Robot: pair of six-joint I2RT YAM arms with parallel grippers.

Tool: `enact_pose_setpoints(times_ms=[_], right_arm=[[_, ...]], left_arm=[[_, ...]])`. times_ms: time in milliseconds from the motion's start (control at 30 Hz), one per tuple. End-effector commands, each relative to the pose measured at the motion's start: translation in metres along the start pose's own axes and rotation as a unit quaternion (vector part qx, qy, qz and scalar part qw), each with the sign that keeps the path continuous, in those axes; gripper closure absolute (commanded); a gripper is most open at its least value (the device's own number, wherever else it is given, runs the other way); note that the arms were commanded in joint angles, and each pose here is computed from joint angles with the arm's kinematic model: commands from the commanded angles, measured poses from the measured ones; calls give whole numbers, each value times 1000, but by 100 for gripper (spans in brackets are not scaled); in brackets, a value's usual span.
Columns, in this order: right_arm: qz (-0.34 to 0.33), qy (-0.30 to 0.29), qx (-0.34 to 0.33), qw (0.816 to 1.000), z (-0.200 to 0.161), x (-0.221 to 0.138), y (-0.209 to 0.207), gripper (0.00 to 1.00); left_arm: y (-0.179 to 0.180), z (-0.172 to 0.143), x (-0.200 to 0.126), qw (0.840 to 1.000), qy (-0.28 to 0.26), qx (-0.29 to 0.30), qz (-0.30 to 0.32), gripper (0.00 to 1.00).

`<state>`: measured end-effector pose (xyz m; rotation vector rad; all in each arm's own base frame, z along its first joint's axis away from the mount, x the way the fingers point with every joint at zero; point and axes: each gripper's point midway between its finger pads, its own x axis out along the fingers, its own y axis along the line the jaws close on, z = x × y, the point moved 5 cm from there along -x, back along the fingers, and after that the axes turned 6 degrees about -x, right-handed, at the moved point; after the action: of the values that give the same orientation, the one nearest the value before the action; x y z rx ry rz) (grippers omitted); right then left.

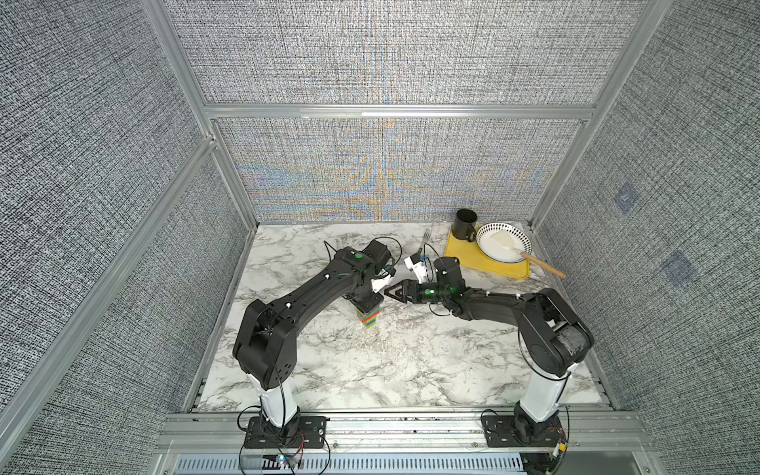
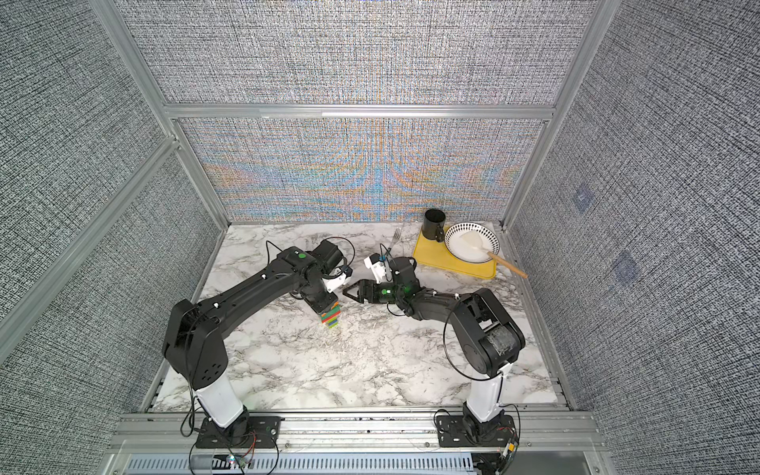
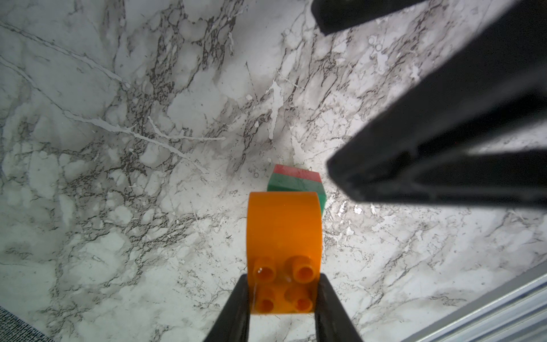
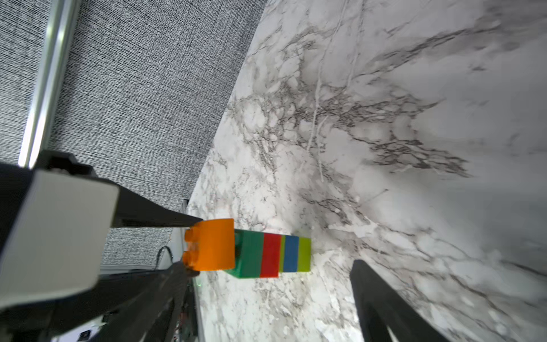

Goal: Assemble an ice cream with lego
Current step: Assemble the lego brick with the lego brick.

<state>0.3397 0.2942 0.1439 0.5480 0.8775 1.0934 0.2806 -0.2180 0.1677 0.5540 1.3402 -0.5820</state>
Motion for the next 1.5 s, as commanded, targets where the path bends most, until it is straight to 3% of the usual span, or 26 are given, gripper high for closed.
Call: enact_pose_setpoints(times_ms=[0, 267, 533, 800, 1467], right_arm=[[30, 49, 48, 997, -1, 8, 6, 8], [59, 96, 59, 992, -15, 32, 5, 4], [107, 84, 50, 989, -15, 34, 20, 3], [108, 99, 56, 988, -22, 43, 17, 4], [125, 111, 59, 984, -30, 50, 18, 19]], left_arm=[[-2, -3, 10, 1000, 14, 9, -9, 98], [-2, -2, 11, 1000, 13, 23, -9, 98], [-3, -3, 12, 999, 7, 34, -12, 98], [-2, -2, 18, 999, 13, 36, -18, 98], [4, 5, 6, 999, -27, 38, -14, 98]])
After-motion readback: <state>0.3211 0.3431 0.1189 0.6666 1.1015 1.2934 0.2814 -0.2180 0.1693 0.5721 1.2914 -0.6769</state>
